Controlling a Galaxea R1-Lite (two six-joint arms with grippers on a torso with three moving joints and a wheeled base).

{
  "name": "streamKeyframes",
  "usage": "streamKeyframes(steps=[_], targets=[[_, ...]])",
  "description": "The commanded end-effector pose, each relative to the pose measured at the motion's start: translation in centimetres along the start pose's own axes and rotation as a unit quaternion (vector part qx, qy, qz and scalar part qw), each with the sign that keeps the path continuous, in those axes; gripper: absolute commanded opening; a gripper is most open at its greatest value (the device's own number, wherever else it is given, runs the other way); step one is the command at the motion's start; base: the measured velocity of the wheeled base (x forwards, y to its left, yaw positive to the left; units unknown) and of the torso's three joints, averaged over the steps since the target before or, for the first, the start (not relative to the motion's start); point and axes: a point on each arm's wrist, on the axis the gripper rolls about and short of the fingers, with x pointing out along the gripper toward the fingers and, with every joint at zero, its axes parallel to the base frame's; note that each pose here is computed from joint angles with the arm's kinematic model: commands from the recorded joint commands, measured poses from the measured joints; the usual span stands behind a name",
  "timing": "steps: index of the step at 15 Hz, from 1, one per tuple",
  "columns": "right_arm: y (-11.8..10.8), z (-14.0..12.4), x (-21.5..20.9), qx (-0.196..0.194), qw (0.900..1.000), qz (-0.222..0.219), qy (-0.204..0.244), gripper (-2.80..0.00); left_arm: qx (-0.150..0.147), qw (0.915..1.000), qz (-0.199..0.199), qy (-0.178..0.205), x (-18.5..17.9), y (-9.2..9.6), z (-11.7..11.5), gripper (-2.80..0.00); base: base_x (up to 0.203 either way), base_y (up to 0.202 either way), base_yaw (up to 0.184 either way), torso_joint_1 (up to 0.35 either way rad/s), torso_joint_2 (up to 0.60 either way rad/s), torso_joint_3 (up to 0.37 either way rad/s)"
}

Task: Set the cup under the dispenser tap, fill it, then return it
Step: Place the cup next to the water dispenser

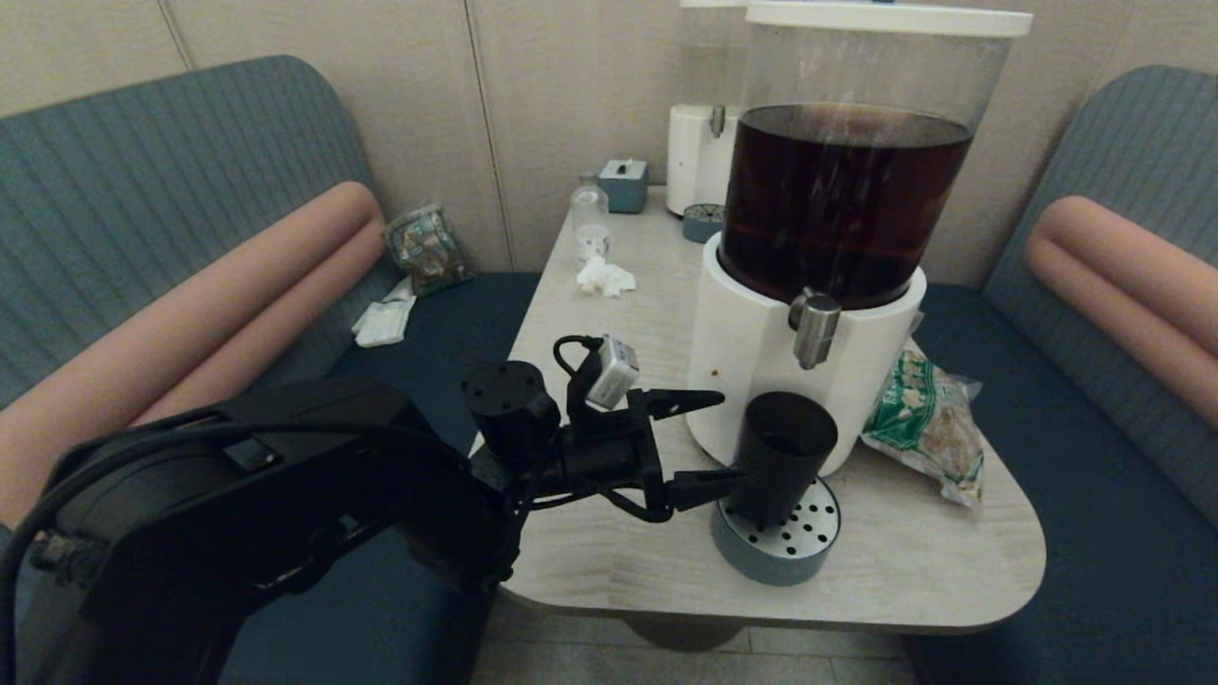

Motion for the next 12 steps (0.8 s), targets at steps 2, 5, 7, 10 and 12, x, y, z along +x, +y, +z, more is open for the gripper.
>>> streamKeyframes(steps=[2, 5, 7, 10, 12], targets=[[0.0, 0.0, 0.0, 0.000, 1.000, 0.000, 0.001, -2.80, -0.004, 0.9999, -0.010, 0.000, 0.7, -0.4, -0.6, 0.00, 0.000, 0.000, 0.000, 0.000, 0.00, 0.000], [0.0, 0.0, 0.0, 0.000, 1.000, 0.000, 0.001, -2.80, -0.009, 0.9999, -0.011, 0.001, 1.5, -0.8, -1.3, 0.00, 0.000, 0.000, 0.000, 0.000, 0.00, 0.000], [0.0, 0.0, 0.0, 0.000, 1.000, 0.000, 0.001, -2.80, -0.013, 0.9999, -0.009, 0.002, 1.9, -0.8, -2.1, 0.00, 0.000, 0.000, 0.000, 0.000, 0.00, 0.000], [0.0, 0.0, 0.0, 0.000, 1.000, 0.000, -0.001, -2.80, -0.012, 0.9999, -0.008, -0.001, 2.6, -0.6, -2.8, 0.00, 0.000, 0.000, 0.000, 0.000, 0.00, 0.000], [0.0, 0.0, 0.0, -0.001, 1.000, 0.000, 0.000, -2.80, -0.013, 0.9999, -0.003, 0.000, 2.9, -0.3, -3.4, 0.00, 0.000, 0.000, 0.000, 0.000, 0.00, 0.000]])
